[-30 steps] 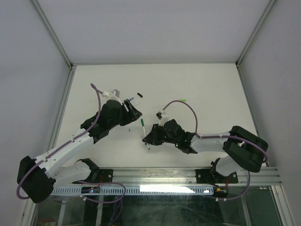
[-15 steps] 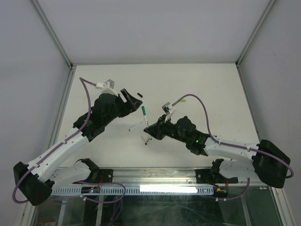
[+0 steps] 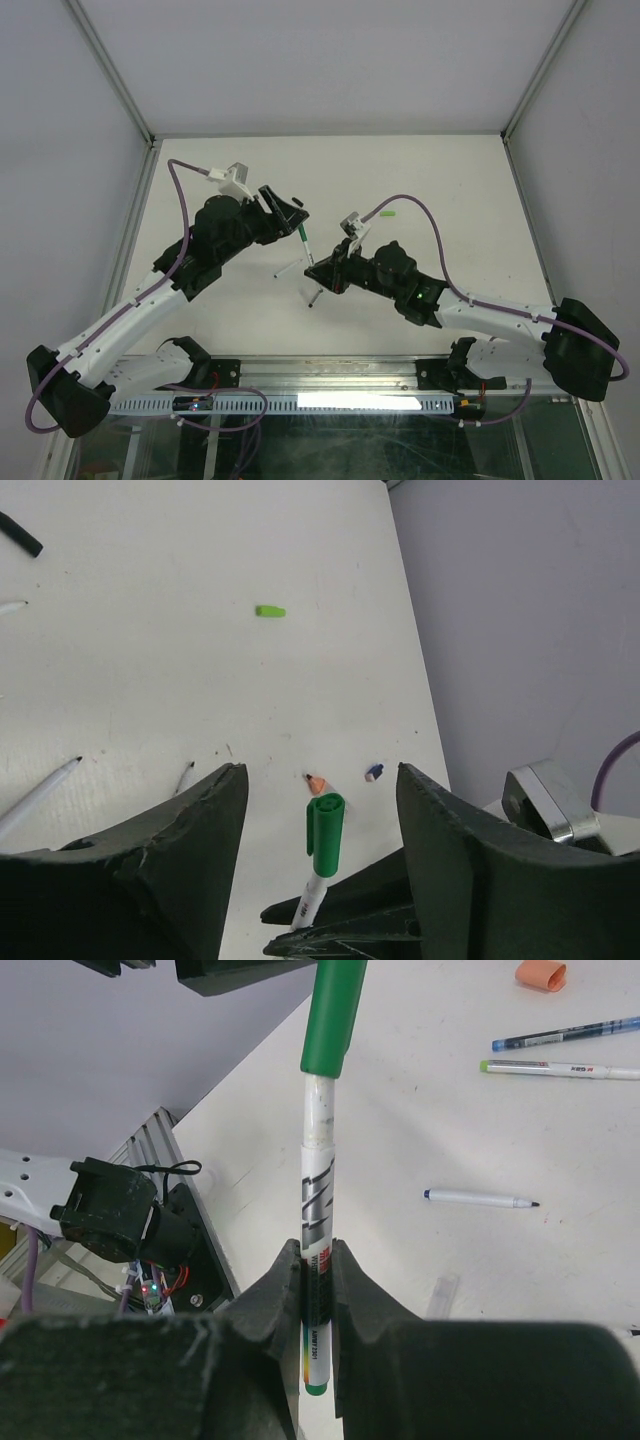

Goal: Insert the pens into the pen caps
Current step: Press the pen cap onto the pen.

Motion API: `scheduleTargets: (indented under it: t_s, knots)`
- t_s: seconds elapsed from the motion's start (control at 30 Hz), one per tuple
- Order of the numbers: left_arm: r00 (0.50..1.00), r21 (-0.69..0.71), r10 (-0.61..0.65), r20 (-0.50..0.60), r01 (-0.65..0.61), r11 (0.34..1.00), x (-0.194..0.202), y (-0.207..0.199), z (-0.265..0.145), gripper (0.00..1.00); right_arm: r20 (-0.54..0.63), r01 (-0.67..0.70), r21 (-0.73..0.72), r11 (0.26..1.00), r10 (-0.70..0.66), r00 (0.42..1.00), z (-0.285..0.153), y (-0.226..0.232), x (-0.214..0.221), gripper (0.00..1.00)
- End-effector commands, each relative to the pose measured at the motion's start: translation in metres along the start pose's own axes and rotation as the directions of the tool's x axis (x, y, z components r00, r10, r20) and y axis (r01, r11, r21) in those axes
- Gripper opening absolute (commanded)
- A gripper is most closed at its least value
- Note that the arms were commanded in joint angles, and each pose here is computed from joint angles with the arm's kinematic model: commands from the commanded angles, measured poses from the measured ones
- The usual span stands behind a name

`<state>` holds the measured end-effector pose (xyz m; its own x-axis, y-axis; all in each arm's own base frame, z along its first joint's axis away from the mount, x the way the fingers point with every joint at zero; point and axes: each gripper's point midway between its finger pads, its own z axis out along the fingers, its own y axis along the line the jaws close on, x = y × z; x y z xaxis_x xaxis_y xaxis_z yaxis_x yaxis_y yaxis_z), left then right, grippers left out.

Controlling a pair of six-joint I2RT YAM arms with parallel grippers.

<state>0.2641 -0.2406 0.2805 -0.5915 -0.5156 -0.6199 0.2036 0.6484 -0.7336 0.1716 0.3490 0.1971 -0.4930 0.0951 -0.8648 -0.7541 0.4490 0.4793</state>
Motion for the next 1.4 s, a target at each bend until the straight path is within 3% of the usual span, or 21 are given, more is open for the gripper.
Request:
scheduleTargets:
  t_s: [0.0, 0.37, 0.93, 1.37]
  knots:
    - [0.999, 0.120, 0.024, 0.025, -0.026, 0.992, -0.015, -0.030, -0.003, 0.58, 0.102, 0.050, -0.066, 0.997, -0.043, 0.994, 0.000, 0.024, -0.042, 0.00]
    - [0.999, 0.134, 0.033, -0.014, -0.031, 0.991, -0.005, -0.029, 0.004, 0.45, 0.100, 0.054, -0.074, 0.996, -0.046, 0.994, 0.004, 0.026, -0.045, 0.00]
    - [0.999, 0.144, 0.051, -0.012, -0.049, 0.988, -0.004, -0.029, 0.003, 0.00, 0.061, -0.035, 0.063, 0.997, 0.031, 0.998, 0.015, 0.009, -0.048, 0.00]
    - [0.997, 0.132, 0.079, -0.027, -0.075, 0.988, 0.003, -0.021, 0.005, 0.00, 0.039, -0.090, 0.107, 0.990, 0.087, 0.995, 0.026, 0.005, -0.054, 0.00]
